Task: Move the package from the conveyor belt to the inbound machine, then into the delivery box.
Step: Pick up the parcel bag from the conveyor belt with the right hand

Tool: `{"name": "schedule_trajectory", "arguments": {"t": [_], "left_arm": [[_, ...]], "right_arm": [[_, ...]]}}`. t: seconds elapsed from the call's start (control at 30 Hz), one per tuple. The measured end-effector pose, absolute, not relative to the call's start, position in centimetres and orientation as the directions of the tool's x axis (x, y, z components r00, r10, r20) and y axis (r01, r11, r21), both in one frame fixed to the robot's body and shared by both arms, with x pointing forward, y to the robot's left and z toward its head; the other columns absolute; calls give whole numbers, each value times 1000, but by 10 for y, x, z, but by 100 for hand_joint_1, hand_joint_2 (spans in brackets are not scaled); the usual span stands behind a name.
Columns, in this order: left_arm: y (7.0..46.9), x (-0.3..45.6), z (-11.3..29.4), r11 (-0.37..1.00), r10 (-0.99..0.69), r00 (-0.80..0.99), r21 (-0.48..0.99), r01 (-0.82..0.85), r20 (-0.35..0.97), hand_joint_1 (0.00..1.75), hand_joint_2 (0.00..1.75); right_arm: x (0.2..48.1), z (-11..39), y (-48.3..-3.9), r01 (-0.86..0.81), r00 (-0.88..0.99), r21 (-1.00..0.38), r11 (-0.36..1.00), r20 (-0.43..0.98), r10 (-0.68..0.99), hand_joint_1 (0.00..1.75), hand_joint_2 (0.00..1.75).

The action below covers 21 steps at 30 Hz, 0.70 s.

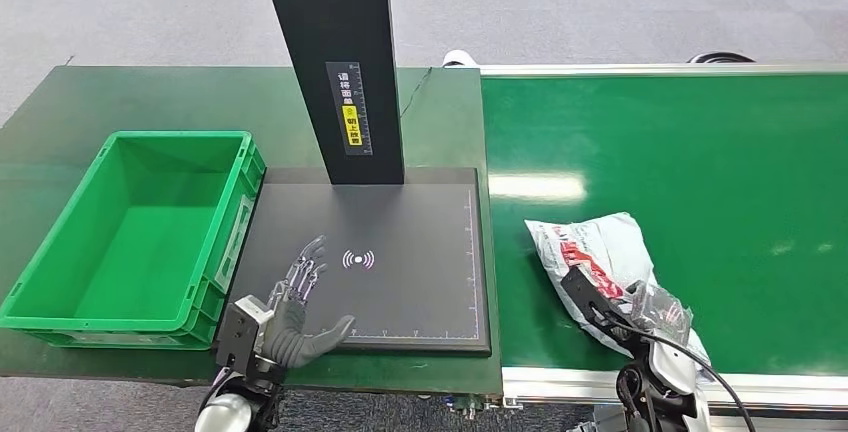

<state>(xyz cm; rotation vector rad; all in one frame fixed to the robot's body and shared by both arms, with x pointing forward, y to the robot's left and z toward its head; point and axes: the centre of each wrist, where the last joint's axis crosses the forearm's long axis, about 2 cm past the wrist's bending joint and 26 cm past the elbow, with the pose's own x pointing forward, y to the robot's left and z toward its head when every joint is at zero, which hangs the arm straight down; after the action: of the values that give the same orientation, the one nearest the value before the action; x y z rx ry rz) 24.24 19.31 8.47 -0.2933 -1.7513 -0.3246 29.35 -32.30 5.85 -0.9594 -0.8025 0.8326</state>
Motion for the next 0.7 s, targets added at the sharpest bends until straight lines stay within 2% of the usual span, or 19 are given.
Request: {"name": "schedule_trajectory", "arguments": {"t": [0.2, 0.5, 0.6, 0.7], "left_arm": [[194, 235, 83, 931, 30, -216, 51, 363, 976, 0, 175], [196, 234, 84, 935, 34, -228, 50, 352, 973, 0, 175], [197, 234, 85, 937, 43, -244, 45, 345, 969, 0, 175], [197, 235, 86, 939, 49, -259, 44, 342, 965, 0, 175]], "right_arm": [[298, 72, -313, -60, 321, -925, 376, 339, 885, 175, 175], [300, 81, -306, -7, 268, -910, 414, 397, 878, 175, 175], [300, 85, -302, 59, 152, -848, 527, 529, 835, 175, 175], [300, 94, -296, 122, -1, -729, 673, 678, 735, 175, 175]]}}
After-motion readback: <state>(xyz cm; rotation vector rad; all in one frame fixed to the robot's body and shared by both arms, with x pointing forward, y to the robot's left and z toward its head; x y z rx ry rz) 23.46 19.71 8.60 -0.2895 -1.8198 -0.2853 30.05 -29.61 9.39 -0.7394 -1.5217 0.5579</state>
